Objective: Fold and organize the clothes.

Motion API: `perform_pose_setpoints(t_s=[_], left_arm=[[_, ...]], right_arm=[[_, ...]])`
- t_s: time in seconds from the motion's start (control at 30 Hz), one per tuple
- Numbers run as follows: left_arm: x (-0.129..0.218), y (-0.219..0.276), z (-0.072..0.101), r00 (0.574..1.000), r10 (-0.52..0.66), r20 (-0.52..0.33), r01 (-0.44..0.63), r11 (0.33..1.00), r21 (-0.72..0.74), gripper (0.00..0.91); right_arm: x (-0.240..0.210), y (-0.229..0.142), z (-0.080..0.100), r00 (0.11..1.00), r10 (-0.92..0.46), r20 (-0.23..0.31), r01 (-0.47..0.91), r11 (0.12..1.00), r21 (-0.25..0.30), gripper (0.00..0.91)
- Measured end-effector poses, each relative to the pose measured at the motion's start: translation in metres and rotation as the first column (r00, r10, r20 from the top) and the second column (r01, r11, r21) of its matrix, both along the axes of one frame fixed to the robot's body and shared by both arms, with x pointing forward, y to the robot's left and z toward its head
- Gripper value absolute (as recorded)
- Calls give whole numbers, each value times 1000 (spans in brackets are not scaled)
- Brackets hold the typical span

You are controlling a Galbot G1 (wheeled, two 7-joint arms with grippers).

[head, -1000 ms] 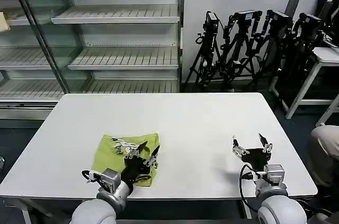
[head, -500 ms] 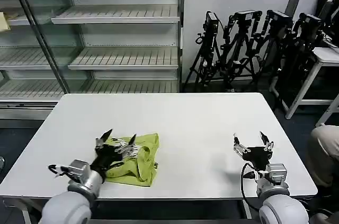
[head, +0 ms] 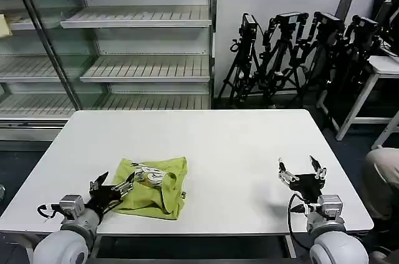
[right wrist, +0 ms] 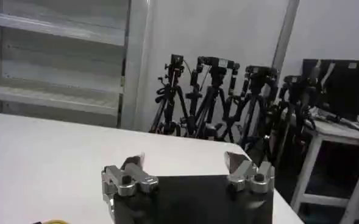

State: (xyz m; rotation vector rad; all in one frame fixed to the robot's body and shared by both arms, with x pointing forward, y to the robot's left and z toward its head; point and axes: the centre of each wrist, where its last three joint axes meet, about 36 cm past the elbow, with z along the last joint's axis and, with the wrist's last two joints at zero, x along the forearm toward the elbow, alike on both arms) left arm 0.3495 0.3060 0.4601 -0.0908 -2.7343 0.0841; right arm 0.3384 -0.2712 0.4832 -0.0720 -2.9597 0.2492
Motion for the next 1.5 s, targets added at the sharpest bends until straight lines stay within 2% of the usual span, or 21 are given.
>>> perform_pose_setpoints(t_s=[0.2, 0.23, 0.27, 0.3, 0.6, 1.07, 1.3, 1.5], left_arm=[[9, 10, -17, 999, 22, -43, -24, 999, -31, 907], [10, 12, -19, 999, 25, -48, -27, 999, -34, 786], [12, 13, -22, 998, 27, -54, -29, 999, -37, 433], [13, 14, -24, 998, 28, -61, -30, 999, -41, 20], [14, 17, -35, 996, 21, -88, -29, 996, -87, 10], [13, 10, -40, 995, 9, -97, -20, 993, -116, 10], [17, 16, -35, 997, 18, -79, -24, 997, -75, 10], [19, 47, -17, 997, 45, -64, -44, 999, 20, 10]], right_arm=[[1, -1, 0, 1000, 1, 2, -1, 1000, -2, 907], [1, -1, 0, 1000, 1, 2, -1, 1000, -2, 907], [2, -2, 0, 1000, 0, 1, 0, 1000, -3, 907], [2, -2, 0, 1000, -2, 1, 2, 1000, -4, 907], [7, 0, -2, 1000, 0, -1, 0, 1000, 2, 907], [8, 2, -4, 1000, 7, -4, -7, 1000, 7, 907], [8, 1, -3, 1000, 8, 0, -8, 1000, -1, 907], [10, 2, -3, 1000, 18, 9, -18, 1000, 3, 907]])
